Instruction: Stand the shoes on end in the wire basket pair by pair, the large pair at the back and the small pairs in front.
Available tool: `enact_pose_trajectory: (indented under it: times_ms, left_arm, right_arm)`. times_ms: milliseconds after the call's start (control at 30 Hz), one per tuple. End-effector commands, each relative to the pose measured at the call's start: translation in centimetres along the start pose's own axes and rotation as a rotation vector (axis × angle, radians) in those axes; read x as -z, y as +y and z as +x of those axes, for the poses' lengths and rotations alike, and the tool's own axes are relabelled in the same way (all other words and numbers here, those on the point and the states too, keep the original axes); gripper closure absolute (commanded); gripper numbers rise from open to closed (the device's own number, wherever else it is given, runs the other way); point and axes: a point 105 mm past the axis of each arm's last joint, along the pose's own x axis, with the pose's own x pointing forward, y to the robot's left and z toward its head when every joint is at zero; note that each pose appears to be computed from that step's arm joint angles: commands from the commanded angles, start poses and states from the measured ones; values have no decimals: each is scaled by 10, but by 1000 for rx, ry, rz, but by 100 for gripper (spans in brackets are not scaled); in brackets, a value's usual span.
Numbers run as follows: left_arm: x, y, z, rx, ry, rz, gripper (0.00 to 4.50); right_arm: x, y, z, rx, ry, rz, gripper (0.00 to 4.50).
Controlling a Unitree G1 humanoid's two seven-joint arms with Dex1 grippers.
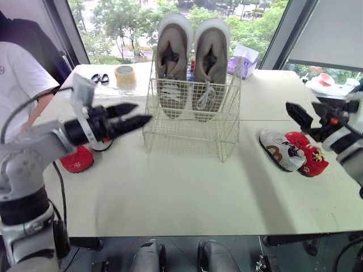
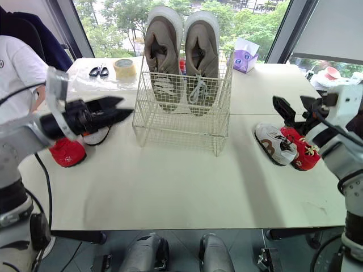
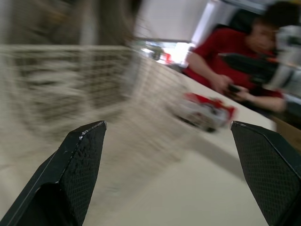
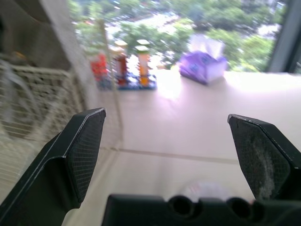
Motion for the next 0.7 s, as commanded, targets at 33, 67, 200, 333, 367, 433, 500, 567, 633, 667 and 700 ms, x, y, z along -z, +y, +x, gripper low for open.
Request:
enact_pose_trajectory:
  times_ms: [33, 67, 200, 333, 367, 433, 500, 567, 633, 667, 700]
  left_arm:
    - [18, -30, 5, 104, 27, -16, 16]
    - [23, -34, 6, 117, 34, -30, 16]
    - [56, -49, 12, 152, 132, -56, 16]
    - [69, -56, 19, 161, 127, -82, 16]
    - [71, -59, 22, 162, 123, -85, 16]
    - [75, -62, 27, 159, 113, -96, 16]
    - [78, -63, 31, 153, 115, -99, 16]
    - [80, -63, 34, 143, 114, -102, 16]
    - [82, -63, 36, 130, 116, -101, 16]
    - [82, -63, 37, 127, 116, -99, 16]
    - [82, -62, 38, 122, 116, -97, 16]
  right_arm:
    - [-4, -4, -22, 81, -27, -120, 0]
    - [3, -7, -28, 96, -5, -126, 0]
    - [38, -13, -55, 85, 137, -193, 0]
    - [55, -19, -68, 82, 211, -206, 0]
    - [57, -23, -70, 81, 223, -209, 0]
    - [64, -30, -73, 78, 254, -202, 0]
    - [70, -34, -73, 61, 276, -186, 0]
    - [75, -37, -70, 44, 290, -157, 0]
    - [80, -39, -66, 28, 307, -133, 0]
    - [81, -40, -65, 19, 315, -126, 0]
    - [83, -40, -61, 13, 319, -119, 0]
